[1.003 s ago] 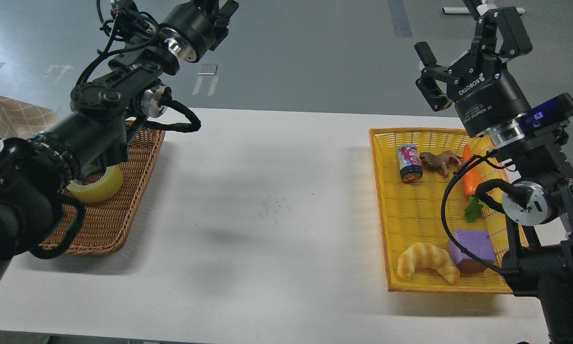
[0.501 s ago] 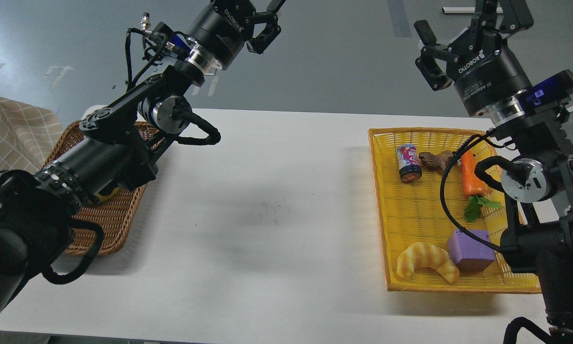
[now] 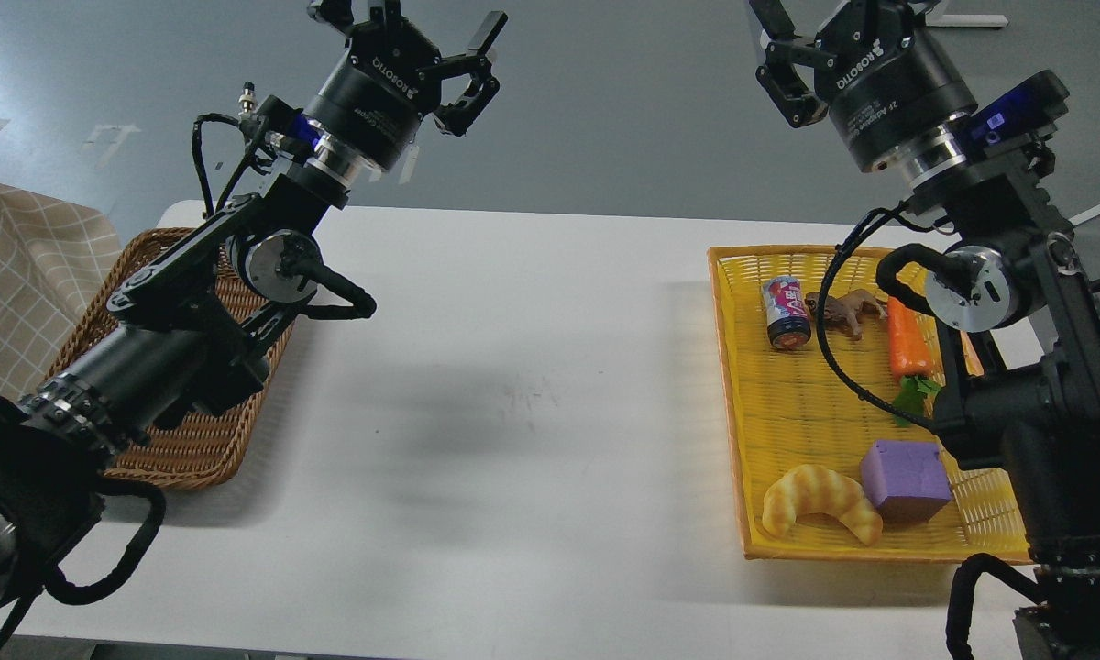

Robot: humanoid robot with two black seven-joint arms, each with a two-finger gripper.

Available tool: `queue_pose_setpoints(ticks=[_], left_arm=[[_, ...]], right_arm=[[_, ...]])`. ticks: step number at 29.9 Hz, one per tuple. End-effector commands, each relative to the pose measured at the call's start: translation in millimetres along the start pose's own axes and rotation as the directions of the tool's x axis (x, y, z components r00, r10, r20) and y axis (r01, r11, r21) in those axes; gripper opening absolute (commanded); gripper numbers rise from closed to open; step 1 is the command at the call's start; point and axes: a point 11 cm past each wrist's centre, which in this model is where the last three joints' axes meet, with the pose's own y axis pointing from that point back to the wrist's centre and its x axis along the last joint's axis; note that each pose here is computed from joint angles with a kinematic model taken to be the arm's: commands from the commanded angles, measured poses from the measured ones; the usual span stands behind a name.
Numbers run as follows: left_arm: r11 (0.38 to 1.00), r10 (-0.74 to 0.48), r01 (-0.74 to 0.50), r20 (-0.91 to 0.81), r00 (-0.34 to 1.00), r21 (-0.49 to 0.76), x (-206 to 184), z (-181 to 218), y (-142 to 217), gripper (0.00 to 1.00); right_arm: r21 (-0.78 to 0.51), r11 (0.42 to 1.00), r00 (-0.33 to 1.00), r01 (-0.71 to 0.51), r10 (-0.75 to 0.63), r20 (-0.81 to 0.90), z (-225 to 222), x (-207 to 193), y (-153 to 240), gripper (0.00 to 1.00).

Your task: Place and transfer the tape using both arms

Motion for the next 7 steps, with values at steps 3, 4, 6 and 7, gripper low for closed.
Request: queue_pose_setpoints(ticks=[3, 4, 6, 7], left_arm=[[1.0, 0.022, -0.022, -0.007, 1.0, -0.014, 6.9, 4.9, 14.3, 0.98], [1.0, 0.022, -0.022, -0.007, 1.0, -0.014, 6.9, 4.9, 14.3, 0.98], [1.0, 0.02, -0.02, -0.006, 1.0, -0.015, 6.3, 5.2, 14.3, 0.98], [1.0, 0.02, -0.02, -0.006, 1.0, -0.015, 6.3, 5.2, 14.3, 0.98]], right_arm=[[0.011, 0.999, 0.999, 0.044, -0.044, -0.003, -3.6, -14.3, -14.4, 1.0], [0.011, 0.999, 0.999, 0.045, -0.045, -0.003, -3.6, -14.4, -14.5, 1.0], [0.015, 0.999, 0.999, 0.052, -0.052, -0.001, -4.6, -16.1, -14.3, 1.0], [0.016, 0.999, 0.999, 0.05, -0.05, -0.002, -4.6, -15.4, -14.2, 1.0]])
